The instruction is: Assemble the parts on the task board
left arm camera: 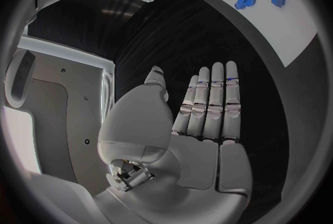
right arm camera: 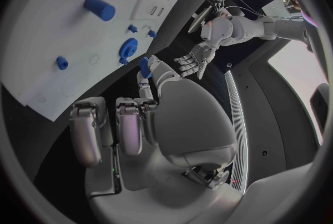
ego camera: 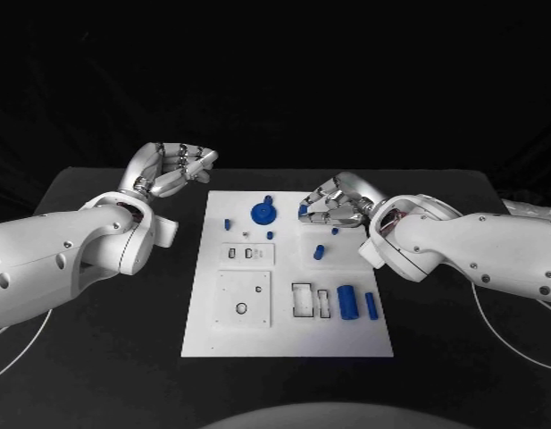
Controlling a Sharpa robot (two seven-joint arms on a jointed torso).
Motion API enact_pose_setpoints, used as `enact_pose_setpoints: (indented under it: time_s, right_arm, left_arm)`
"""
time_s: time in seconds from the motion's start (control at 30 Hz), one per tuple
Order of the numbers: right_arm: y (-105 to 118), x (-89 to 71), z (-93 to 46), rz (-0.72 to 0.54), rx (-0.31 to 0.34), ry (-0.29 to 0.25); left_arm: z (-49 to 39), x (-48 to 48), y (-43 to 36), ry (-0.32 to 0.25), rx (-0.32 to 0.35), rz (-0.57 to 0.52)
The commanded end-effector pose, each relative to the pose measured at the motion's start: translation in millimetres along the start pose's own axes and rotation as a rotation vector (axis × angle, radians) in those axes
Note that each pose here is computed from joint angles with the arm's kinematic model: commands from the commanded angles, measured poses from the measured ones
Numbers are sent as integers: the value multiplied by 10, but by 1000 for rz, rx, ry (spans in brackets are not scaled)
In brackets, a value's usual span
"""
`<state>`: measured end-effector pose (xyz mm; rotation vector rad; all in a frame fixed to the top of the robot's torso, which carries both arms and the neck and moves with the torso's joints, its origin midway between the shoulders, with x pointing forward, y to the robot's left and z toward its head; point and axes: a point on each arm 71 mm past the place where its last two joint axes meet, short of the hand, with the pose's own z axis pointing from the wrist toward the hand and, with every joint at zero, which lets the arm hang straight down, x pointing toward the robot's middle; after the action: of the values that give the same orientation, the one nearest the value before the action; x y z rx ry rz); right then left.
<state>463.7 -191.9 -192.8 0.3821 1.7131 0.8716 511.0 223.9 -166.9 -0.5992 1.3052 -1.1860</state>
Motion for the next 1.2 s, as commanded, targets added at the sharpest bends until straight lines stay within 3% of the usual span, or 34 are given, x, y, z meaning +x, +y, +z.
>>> enact_pose_setpoints:
  time_s: [0.03, 0.57, 0.93, 1.2]
  right_arm:
    - [56, 96, 5, 4, 20, 32]
    - [375, 485, 179, -76, -29, 47]
    - [434, 734, 246, -121, -44, 60]
    - [412, 829, 288, -158, -38, 70]
  left_arm:
    - [5, 23, -20, 13, 13, -10]
    - [13, 39, -22, 15, 14, -10]
    - [14, 49, -26, 16, 14, -11]
    - [15, 53, -29, 17, 14, -12]
